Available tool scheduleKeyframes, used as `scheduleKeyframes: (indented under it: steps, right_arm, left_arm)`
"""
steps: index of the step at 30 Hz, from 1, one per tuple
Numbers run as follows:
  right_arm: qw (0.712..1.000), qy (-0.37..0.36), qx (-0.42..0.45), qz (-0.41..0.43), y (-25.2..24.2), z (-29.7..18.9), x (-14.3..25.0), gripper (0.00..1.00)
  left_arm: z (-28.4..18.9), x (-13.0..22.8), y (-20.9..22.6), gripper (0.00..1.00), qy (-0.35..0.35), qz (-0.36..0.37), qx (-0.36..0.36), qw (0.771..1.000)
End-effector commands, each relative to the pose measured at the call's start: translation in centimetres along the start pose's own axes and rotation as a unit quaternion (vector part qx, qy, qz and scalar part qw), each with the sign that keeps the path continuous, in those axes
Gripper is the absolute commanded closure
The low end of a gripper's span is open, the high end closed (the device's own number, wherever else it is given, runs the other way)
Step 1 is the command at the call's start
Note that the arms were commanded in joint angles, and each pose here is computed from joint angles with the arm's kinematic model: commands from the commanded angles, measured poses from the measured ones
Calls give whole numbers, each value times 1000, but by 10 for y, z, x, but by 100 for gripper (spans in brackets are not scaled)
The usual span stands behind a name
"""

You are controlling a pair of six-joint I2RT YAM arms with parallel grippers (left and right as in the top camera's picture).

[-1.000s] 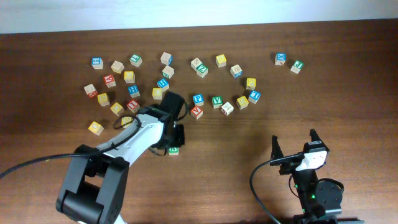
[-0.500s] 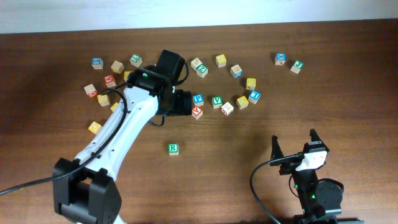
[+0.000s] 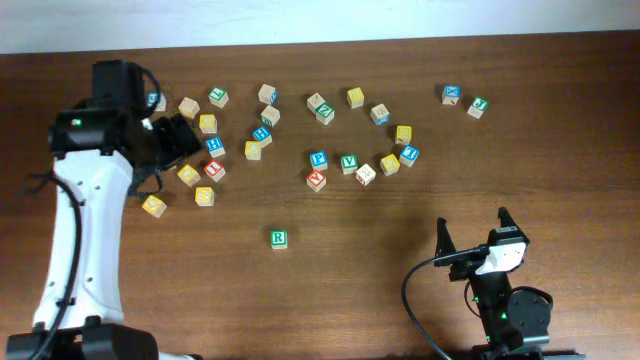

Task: Spell out RSS
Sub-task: 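Reach the left gripper to the yellow S block and grasp it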

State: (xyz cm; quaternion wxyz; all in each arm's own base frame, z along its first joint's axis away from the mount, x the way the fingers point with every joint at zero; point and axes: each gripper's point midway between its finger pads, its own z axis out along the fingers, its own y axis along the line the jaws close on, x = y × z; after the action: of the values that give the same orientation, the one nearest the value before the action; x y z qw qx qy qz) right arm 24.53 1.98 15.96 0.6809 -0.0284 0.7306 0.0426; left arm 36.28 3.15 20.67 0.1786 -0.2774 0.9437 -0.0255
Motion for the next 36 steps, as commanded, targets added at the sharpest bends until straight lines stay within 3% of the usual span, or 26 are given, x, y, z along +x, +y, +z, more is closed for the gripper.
scheduleKeyframes:
  steps: [1,8,15,18,26,36]
  right_arm:
    - [1000,2,4,-2,-2,0,2,2]
    - [1000,2,4,-2,-2,0,2,2]
    - [1000,2,4,-2,-2,0,2,2]
    - [1000,2,4,-2,-2,0,2,2]
    - [1000,2,4,-2,-2,0,2,1]
    - [1000,2,4,-2,-2,0,2,2]
  left_arm:
    - [-2,-13,30,1,-5,-69,-14,998]
    - [0,-2,39,1,21,-68,-29,997]
    - [41,30,18,1,134,52,-2,990]
    - [57,41,2,4,155,78,-6,985]
    - [114,55,-9,34,182,145,-70,970]
    - [165,46,-9,32,171,152,-90,969]
